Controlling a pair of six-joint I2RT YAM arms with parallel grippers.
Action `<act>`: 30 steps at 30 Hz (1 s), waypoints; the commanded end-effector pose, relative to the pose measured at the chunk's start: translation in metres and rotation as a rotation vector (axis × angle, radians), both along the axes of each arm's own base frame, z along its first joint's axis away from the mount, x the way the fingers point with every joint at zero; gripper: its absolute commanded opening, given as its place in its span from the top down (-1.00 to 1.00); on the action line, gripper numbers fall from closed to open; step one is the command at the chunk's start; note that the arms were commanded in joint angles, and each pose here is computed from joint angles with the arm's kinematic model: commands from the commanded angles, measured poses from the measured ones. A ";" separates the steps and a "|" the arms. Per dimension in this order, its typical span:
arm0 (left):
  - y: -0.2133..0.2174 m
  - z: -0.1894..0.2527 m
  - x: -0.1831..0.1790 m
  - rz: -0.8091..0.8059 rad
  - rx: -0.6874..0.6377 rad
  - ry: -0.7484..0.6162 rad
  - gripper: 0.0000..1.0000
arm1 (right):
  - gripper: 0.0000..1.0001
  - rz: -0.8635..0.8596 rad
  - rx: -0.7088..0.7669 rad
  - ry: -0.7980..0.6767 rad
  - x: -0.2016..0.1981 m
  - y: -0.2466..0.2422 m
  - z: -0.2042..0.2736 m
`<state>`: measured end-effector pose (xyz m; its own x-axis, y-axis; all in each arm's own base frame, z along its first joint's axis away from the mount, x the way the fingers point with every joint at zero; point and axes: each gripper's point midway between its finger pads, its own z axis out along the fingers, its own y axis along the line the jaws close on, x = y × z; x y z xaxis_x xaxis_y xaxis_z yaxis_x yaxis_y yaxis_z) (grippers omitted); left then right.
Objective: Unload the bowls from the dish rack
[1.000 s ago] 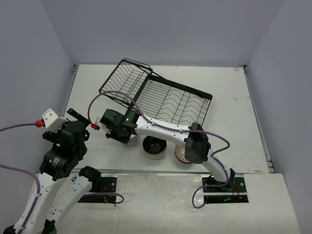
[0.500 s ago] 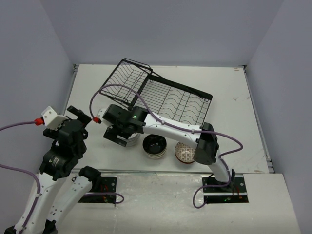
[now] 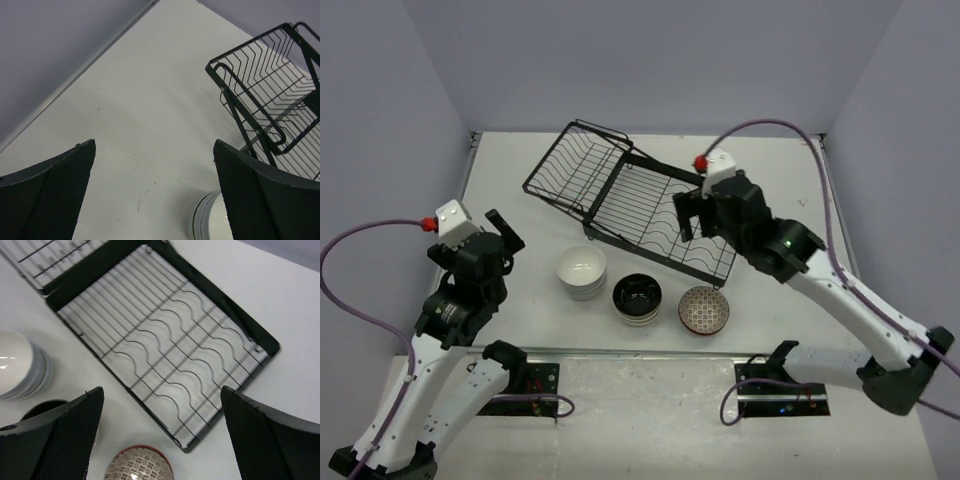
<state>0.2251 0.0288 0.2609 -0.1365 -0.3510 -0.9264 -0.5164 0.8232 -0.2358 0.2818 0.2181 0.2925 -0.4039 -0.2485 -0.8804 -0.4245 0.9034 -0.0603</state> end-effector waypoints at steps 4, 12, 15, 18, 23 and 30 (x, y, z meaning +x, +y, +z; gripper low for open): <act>-0.018 0.010 0.019 -0.194 0.182 0.103 -1.00 | -0.97 -0.369 0.176 -0.158 -0.032 -0.126 0.031; 0.004 0.055 -0.002 -0.117 0.219 0.017 -1.00 | -0.98 -0.641 0.247 -0.195 -0.100 -0.216 0.022; 0.012 0.075 -0.016 -0.108 0.213 -0.025 -1.00 | -0.98 -0.689 0.276 -0.203 -0.119 -0.236 0.012; 0.020 0.083 -0.030 -0.095 0.222 -0.023 -1.00 | -0.98 -0.697 0.306 -0.215 -0.133 -0.247 0.005; 0.030 0.073 -0.043 -0.060 0.226 -0.046 -1.00 | -0.98 -0.668 0.347 -0.306 -0.143 -0.258 0.019; 0.029 0.073 -0.043 -0.050 0.188 -0.104 -1.00 | -0.98 -0.691 0.298 -0.323 -0.134 -0.259 0.017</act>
<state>0.1819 0.0554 0.3332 -0.0655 -0.1731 -0.9827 -0.4399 0.8890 -0.1273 0.1397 -0.0395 0.3044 -0.1129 0.2495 -0.9618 0.1981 0.9542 0.2243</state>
